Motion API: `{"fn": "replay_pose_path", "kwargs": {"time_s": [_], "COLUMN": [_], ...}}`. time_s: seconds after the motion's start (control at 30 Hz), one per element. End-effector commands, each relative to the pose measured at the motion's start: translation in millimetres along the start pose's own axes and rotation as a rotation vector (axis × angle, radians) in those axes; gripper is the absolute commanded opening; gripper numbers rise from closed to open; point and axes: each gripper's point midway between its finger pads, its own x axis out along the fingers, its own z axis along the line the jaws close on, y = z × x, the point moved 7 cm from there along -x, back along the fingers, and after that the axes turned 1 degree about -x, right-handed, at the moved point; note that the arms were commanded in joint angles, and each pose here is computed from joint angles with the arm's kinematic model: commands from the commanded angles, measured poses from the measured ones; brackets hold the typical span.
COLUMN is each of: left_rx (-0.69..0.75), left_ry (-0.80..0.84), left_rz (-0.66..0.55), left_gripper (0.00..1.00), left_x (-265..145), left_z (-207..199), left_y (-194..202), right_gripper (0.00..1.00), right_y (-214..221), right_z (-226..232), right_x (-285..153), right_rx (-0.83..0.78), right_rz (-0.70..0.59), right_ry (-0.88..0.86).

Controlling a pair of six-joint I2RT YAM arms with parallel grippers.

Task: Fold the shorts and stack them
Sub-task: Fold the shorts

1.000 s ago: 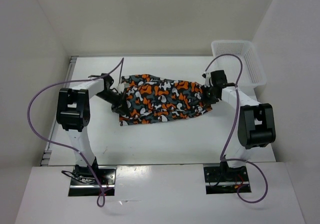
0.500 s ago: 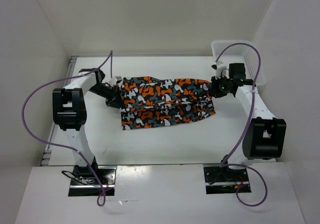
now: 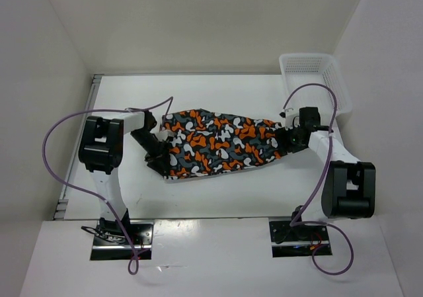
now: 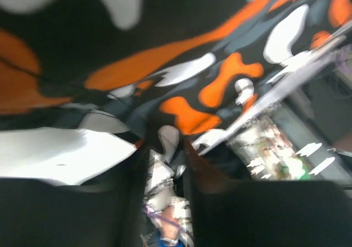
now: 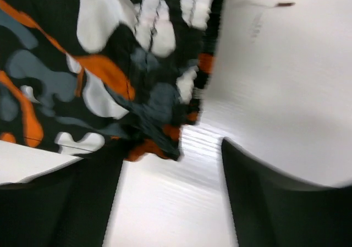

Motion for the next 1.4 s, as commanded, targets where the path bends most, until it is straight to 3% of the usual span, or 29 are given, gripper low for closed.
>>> {"fn": "replay_pose_path", "kwargs": {"time_s": [0.0,0.1,0.2,0.27,0.37,0.47,0.6,0.67,0.8,0.83,0.93,0.97,1.03,1.2,1.3,1.37], "left_rx": [0.056,0.057,0.086,0.164,0.281,0.343,0.36,0.354,0.347,0.343,0.334,0.331,0.317,0.228,0.218,0.224], "left_ry": [-0.109,-0.111,-0.082,-0.078,-0.158,-0.242,-0.298,-0.326,-0.361,-0.371,-0.445,-0.464,-0.498,-0.608,-0.634,-0.634], "left_rz": [-0.033,-0.017,-0.144,-0.354,-0.577,-0.66,-0.686,-0.698,-0.693,-0.693,-0.692,-0.704,-0.706,-0.759,-0.803,-0.821], "left_gripper": [0.45,0.67,0.7,0.73,0.76,0.78,0.82,0.82,0.82,0.8,0.4,0.21,0.09,0.04,0.04,0.11], "left_x": [-7,-16,-51,-91,-123,-125,-107,-105,-89,-86,-73,-75,-72,-94,-110,-116], "left_z": [-2,-11,-25,-33,-39,-41,-27,-20,-7,-4,5,6,12,45,45,41], "left_y": [5,17,16,-7,-51,-92,-144,-164,-180,-183,-196,-198,-198,-202,-207,-209], "right_gripper": [0.79,0.84,0.85,0.85,0.85,0.81,0.64,0.5,0.27,0.24,0.14,0.12,0.09,0.04,0.04,0.06], "right_y": [-12,-37,-64,-85,-104,-109,-110,-109,-100,-92,-70,-65,-54,-37,-33,-40], "right_z": [-19,-23,-18,-13,0,4,43,70,90,90,86,81,78,82,90,108], "right_x": [-15,-44,-88,-115,-114,-97,-58,-39,8,18,47,52,60,71,71,64], "right_rx": [-0.052,-0.105,-0.197,-0.226,-0.248,-0.27,-0.341,-0.379,-0.353,-0.338,-0.296,-0.294,-0.283,-0.228,-0.227,-0.275], "right_rz": [-0.079,-0.154,-0.217,-0.309,-0.343,-0.337,-0.309,-0.291,-0.207,-0.17,-0.077,-0.053,-0.014,0.049,0.066,0.051], "right_ry": [0.172,0.207,0.175,0.179,0.215,0.212,0.129,0.083,0.012,0.005,0.034,0.076,0.101,0.082,0.03,-0.026]}}
